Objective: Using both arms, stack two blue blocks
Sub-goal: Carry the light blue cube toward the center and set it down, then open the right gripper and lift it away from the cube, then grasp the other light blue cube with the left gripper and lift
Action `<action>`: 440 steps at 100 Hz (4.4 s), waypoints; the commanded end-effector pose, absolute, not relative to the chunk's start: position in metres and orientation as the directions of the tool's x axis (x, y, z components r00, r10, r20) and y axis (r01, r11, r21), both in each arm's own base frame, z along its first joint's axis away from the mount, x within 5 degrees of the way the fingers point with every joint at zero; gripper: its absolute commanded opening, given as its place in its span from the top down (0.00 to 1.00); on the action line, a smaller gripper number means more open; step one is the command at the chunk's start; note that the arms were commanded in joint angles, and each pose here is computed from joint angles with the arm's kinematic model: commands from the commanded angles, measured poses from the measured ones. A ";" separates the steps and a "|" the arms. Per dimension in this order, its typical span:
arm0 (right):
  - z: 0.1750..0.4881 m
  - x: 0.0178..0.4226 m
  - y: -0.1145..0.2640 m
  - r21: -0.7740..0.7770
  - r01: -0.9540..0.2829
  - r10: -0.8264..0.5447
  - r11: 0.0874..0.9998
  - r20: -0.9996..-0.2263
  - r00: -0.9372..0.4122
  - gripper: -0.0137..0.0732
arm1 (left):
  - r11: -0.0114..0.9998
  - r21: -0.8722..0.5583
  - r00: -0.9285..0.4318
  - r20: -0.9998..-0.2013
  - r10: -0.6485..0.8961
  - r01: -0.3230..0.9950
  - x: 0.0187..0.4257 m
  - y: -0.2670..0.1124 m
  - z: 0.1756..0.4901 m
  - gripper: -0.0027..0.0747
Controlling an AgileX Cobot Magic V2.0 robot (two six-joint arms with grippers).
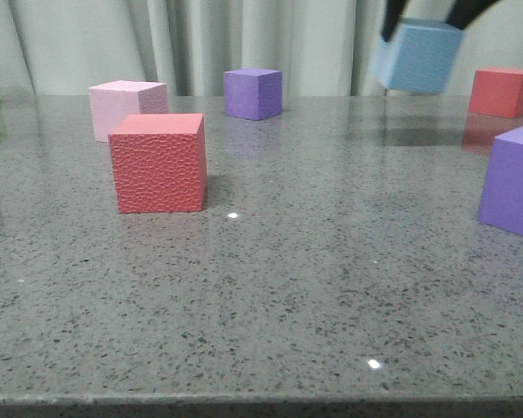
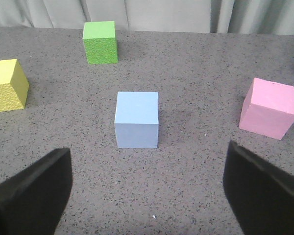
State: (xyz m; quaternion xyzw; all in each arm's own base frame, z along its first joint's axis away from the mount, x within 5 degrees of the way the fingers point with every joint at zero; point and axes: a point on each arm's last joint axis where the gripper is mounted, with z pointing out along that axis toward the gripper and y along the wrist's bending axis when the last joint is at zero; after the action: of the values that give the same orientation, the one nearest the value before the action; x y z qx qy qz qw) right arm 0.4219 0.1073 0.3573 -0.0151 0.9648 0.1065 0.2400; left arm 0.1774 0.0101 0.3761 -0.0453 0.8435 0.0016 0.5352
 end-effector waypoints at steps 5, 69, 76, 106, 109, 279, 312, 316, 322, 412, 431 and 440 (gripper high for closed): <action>0.401 0.395 0.135 0.258 -0.131 0.033 0.957 -0.546 -0.837 0.37 | 0.995 -0.067 -0.319 -0.944 -0.085 -0.068 0.178 0.009 0.395 0.18; 0.369 0.404 0.232 0.385 -0.159 0.070 0.909 -0.517 -0.853 0.37 | 0.995 -0.077 -0.318 -0.943 -0.095 -0.066 0.178 0.009 0.395 0.18; 0.367 0.407 0.234 0.392 -0.158 0.072 0.906 -0.512 -0.856 0.37 | 0.995 -0.079 -0.317 -0.944 -0.096 -0.067 0.178 0.009 0.395 0.18; 0.365 0.410 0.235 0.397 -0.167 0.075 0.903 -0.527 -0.847 0.28 | 0.994 -0.083 -0.317 -0.943 -0.100 -0.066 0.178 0.008 0.395 0.18; 0.365 0.410 0.236 0.398 -0.167 0.076 0.902 -0.528 -0.846 0.24 | 0.994 -0.085 -0.317 -0.943 -0.101 -0.066 0.178 0.008 0.395 0.18; 0.429 0.259 0.183 0.299 -0.407 -0.035 0.863 -0.768 -0.639 0.19 | 0.991 -0.095 -0.711 -0.691 -0.134 -0.095 0.363 0.056 0.364 0.18; 0.402 0.235 0.167 0.293 -0.394 -0.052 0.871 -0.743 -0.667 0.19 | 0.989 -0.128 -0.744 -0.653 -0.140 -0.074 0.393 0.058 0.346 0.18; 0.402 0.235 0.167 0.292 -0.393 -0.054 0.872 -0.741 -0.669 0.19 | 0.989 -0.127 -0.748 -0.650 -0.136 -0.070 0.395 0.058 0.345 0.18; 0.402 0.235 0.167 0.293 -0.394 -0.052 0.871 -0.744 -0.667 0.19 | 0.989 -0.135 -0.757 -0.639 -0.133 -0.060 0.398 0.057 0.340 0.18; 0.403 0.236 0.167 0.294 -0.395 -0.048 0.870 -0.748 -0.662 0.19 | 0.986 -0.161 -0.795 -0.591 -0.135 -0.048 0.407 0.056 0.320 0.52; 0.403 0.236 0.167 0.295 -0.396 -0.046 0.870 -0.750 -0.660 0.19 | 0.986 -0.166 -0.797 -0.595 -0.103 -0.003 0.407 0.044 0.340 0.52; 0.403 0.236 0.167 0.295 -0.396 -0.046 0.870 -0.750 -0.660 0.19 | 0.986 -0.158 -0.772 -0.633 -0.059 0.054 0.410 0.027 0.362 0.52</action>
State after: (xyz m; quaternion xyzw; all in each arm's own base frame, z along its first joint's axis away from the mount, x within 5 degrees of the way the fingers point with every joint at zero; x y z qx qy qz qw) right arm 0.2405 0.1714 0.3803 -0.1244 0.9095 0.2019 0.3413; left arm 0.4143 0.0466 0.3133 -0.0258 0.9595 -0.0723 0.2712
